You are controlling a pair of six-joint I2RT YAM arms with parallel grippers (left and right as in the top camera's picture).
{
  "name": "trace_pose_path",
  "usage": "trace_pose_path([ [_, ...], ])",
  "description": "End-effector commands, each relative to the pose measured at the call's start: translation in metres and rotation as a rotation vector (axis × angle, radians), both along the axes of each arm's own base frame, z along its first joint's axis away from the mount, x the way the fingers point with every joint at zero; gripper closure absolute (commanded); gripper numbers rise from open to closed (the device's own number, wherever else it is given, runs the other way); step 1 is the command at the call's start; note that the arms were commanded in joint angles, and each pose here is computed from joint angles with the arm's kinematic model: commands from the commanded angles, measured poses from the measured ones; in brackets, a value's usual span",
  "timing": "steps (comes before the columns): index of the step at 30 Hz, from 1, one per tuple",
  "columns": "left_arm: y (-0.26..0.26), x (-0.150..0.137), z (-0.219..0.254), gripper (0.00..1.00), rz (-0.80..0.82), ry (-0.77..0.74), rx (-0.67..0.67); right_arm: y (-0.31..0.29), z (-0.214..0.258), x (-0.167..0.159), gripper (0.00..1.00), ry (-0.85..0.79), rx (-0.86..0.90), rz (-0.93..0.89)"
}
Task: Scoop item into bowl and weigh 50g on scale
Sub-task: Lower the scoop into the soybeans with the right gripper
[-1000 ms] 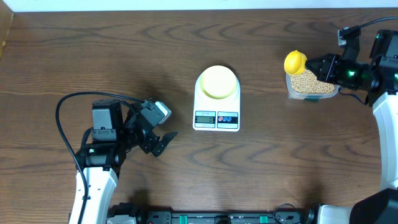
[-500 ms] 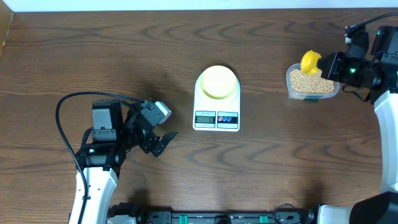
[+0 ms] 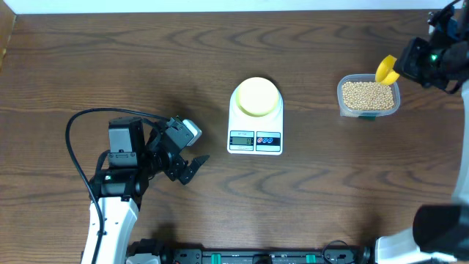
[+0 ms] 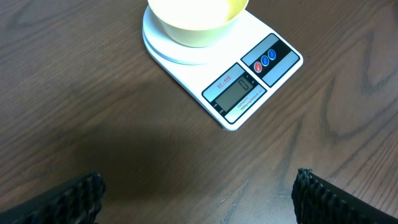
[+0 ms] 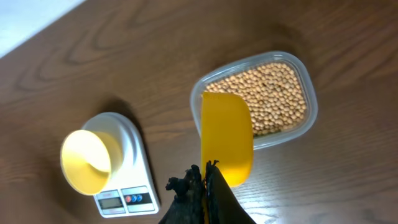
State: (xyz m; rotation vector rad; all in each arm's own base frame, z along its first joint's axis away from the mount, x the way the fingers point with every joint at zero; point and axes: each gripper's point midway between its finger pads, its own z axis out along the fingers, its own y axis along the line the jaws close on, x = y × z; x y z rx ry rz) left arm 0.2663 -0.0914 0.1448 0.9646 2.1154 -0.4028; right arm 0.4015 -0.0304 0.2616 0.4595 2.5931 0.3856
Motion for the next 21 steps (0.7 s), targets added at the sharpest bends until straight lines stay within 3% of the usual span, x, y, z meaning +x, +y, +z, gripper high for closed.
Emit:
trace_pose_path([
  [1, 0.0, 0.001, 0.0, 0.03, -0.008, -0.008, 0.011, -0.002, 0.0, 0.008, 0.99, 0.022, -0.06, 0.021],
  [7, 0.0, 0.001, 0.0, 0.02, -0.008, -0.008, 0.011, 0.002, -0.024, 0.014, 0.99, 0.088, -0.121, 0.068],
  [21, 0.0, 0.001, 0.0, 0.02, -0.008, -0.008, 0.011, 0.015, -0.031, 0.013, 0.99, 0.113, -0.293, 0.158],
])
